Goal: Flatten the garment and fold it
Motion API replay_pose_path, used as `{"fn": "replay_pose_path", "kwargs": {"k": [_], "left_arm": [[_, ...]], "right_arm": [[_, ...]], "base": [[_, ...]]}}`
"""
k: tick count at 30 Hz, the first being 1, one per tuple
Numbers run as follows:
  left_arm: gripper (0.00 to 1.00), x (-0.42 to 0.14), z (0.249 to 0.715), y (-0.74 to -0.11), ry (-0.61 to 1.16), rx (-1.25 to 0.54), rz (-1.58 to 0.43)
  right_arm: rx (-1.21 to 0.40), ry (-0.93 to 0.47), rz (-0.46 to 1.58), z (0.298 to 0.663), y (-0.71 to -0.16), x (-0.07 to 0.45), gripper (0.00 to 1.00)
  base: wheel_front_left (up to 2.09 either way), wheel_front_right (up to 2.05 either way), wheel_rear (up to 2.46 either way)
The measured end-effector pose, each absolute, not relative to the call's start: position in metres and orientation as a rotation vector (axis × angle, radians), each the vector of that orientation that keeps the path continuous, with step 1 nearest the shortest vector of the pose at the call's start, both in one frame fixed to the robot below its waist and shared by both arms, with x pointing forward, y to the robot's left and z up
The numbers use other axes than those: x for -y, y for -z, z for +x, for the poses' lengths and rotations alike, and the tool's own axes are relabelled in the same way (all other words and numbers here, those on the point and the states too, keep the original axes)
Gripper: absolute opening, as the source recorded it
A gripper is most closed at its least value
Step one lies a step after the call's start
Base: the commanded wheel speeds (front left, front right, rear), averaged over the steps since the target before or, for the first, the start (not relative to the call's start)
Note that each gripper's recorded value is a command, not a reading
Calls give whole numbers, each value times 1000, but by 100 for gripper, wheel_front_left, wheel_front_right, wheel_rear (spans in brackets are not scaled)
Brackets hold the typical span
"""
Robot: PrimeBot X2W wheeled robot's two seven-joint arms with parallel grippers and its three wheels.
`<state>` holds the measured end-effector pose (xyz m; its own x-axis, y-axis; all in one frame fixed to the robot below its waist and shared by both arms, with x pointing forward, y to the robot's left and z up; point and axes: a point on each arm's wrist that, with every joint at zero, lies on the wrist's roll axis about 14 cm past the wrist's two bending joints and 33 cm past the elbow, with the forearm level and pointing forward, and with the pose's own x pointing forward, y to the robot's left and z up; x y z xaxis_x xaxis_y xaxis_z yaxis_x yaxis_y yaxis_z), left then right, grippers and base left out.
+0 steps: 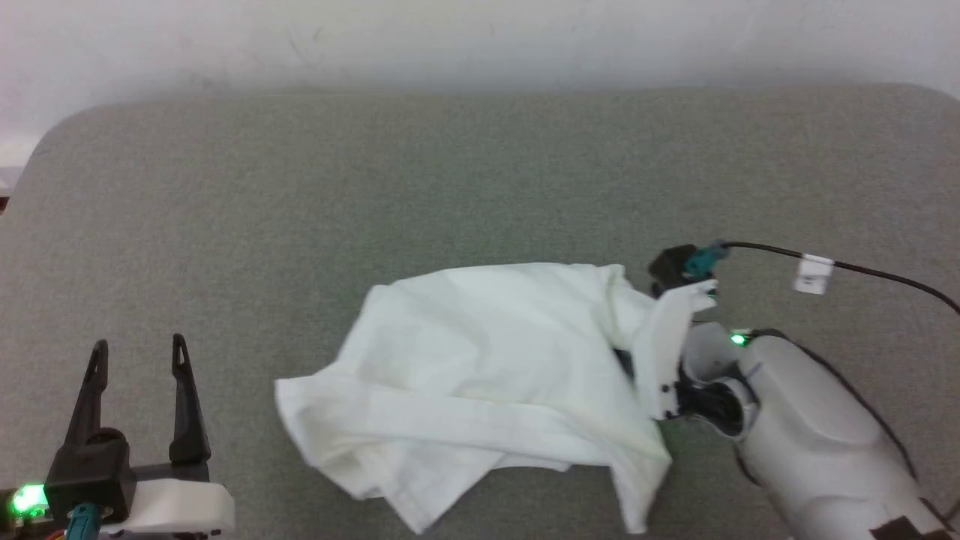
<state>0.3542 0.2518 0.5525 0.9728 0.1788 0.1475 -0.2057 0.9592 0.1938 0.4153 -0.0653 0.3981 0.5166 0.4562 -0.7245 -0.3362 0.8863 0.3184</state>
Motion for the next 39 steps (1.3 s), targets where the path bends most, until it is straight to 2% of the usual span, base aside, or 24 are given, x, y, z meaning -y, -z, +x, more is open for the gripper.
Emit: {"fn": "replay_pose_path", "kwargs": {"k": [12,15,20,32,39], "left_arm": [[100,-235,358,-557,-140,133,199],[100,-232,358,-555,-135,125,193],[100,-226,354,-554,-117,114,186],[100,-222,344,-557,-101,117,177],[100,-222,348,-559,-108,124,165]], "right_arm": [[-875,-123,-30,401,-396,238,0],[-885,-97,-65,393,-400,253,0],[-920,-165,-58,390,-412,226,0],[-937,-483,128,394,-454,84,0],[-974,-535,142,403,-445,50,0]], "base": [[0,0,0],[0,0,0],[0,0,0],[0,0,0],[0,0,0]]}}
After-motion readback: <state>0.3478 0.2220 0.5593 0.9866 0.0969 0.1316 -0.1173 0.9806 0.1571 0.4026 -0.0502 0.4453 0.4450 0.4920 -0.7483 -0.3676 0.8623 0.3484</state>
